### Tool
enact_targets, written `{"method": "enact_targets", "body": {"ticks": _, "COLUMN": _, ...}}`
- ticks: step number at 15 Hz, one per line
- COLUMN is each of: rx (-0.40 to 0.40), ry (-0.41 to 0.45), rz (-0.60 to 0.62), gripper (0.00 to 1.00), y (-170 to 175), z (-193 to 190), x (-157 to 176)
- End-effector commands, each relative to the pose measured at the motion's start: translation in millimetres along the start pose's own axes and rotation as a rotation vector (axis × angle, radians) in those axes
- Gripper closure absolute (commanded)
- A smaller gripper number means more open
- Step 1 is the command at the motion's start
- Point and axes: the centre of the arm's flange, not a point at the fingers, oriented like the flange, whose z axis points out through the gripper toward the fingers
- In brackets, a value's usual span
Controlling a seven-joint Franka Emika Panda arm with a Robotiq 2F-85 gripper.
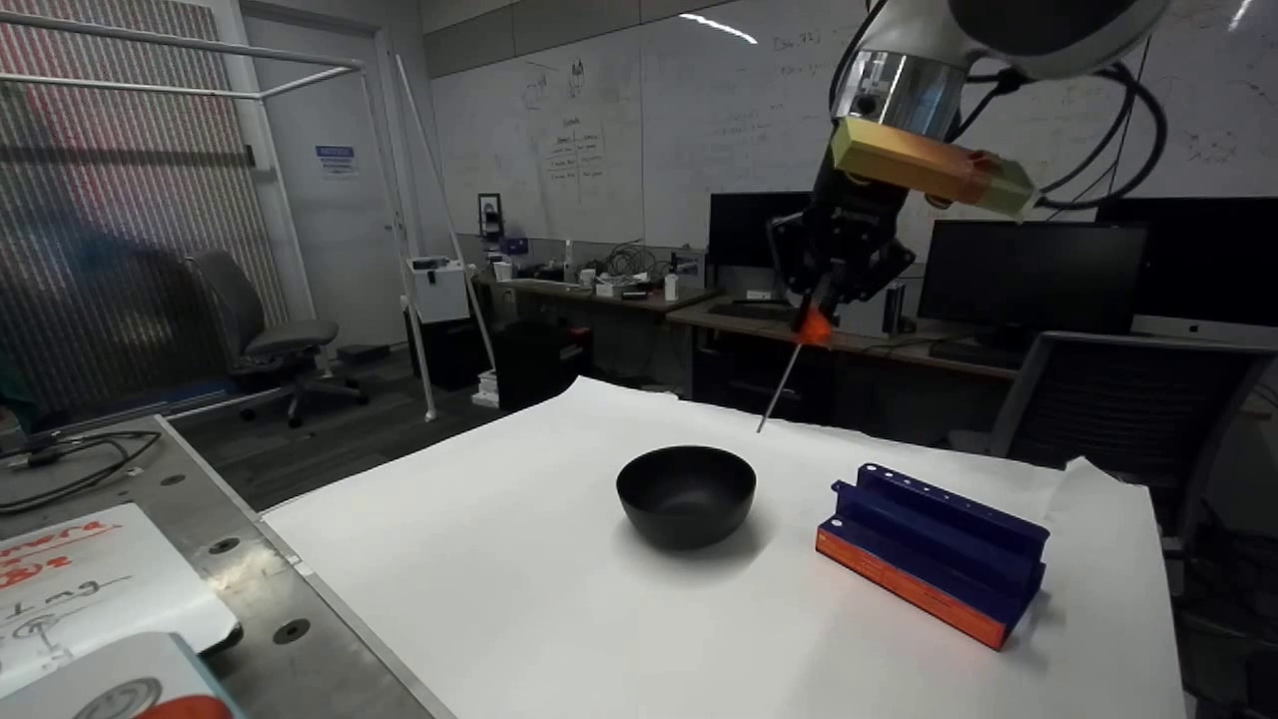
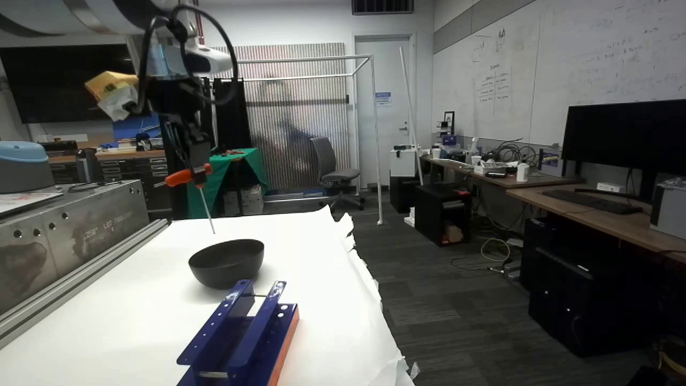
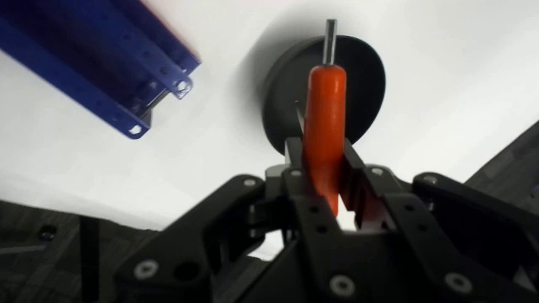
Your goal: Pick the orange object and put it in the bowl
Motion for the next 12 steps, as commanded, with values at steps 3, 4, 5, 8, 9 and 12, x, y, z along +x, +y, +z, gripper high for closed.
{"method": "enact_targets", "body": {"ticks": 3, "rx": 0.24, "ry": -0.055, "rz": 0.009, "gripper": 0.9, "y": -6.1, "z": 91.2, "x": 14.4}}
{"method": "enact_targets", "body": {"ticks": 4, "rx": 0.257, "ry": -0.053, "rz": 0.006, "gripper": 0.9, "y": -5.9, "z": 104.1, "x": 16.5}}
{"method": "enact_targets", "body": {"ticks": 5, "rx": 0.275, "ry": -0.059, "rz": 0.012, "gripper": 0.9, "y": -5.2, "z": 116.0, "x": 19.2}}
{"method": "enact_targets", "body": {"ticks": 8, "rx": 0.312, "ry": -0.084, "rz": 0.033, "gripper": 0.9, "y": 1.7, "z": 147.8, "x": 22.2}}
{"method": "enact_targets", "body": {"ticks": 9, "rx": 0.316, "ry": -0.102, "rz": 0.041, "gripper": 0.89, "y": 4.6, "z": 154.9, "x": 23.7}}
{"method": "enact_targets", "body": {"ticks": 12, "rx": 0.337, "ry": -0.131, "rz": 0.059, "gripper": 0.54, "y": 11.4, "z": 167.1, "x": 27.9}}
